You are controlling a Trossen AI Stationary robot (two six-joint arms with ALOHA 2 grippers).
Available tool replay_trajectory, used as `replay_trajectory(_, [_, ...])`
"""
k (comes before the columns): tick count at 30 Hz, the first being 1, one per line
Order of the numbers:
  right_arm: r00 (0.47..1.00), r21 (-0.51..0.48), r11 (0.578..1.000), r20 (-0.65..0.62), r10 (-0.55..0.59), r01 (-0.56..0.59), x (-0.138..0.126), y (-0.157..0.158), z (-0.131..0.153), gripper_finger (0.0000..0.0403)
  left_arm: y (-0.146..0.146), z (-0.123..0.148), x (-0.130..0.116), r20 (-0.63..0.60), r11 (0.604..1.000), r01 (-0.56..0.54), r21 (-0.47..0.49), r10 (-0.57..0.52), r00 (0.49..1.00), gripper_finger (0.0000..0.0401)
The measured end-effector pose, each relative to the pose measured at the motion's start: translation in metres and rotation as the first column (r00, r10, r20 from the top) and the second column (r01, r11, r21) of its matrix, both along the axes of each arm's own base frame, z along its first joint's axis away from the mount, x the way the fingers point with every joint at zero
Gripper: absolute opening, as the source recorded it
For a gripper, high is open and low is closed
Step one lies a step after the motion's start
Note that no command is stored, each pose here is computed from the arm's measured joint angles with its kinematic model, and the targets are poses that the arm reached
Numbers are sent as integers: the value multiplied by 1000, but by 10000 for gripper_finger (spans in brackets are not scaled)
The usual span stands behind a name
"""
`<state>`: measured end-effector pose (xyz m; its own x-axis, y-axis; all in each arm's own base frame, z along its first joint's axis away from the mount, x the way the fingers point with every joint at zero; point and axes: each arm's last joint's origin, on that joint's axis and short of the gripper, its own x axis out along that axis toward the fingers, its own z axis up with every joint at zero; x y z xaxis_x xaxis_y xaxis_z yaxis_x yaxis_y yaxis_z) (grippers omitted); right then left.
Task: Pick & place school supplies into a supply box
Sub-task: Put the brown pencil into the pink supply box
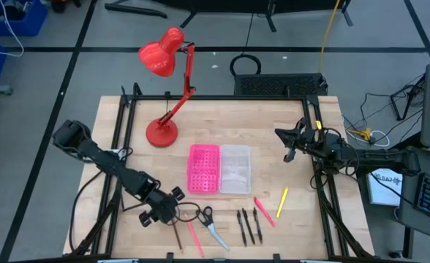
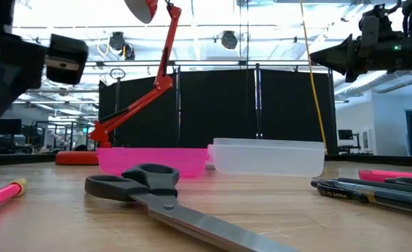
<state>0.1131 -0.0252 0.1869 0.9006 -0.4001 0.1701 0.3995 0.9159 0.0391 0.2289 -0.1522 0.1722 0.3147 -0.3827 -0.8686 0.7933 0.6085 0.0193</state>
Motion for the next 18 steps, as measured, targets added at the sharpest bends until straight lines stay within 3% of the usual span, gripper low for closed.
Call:
replay_trajectory(10, [1000,-3,1000,-4,0,0,0,0,0,0,-6,-22,1,-16,990,60,131,-58,998,193])
replay_trajectory(18, [1000,-13,1000,-9,-3,3,0,0,0,0,-4,-36,3,-77,983,80,166,-68,995,193])
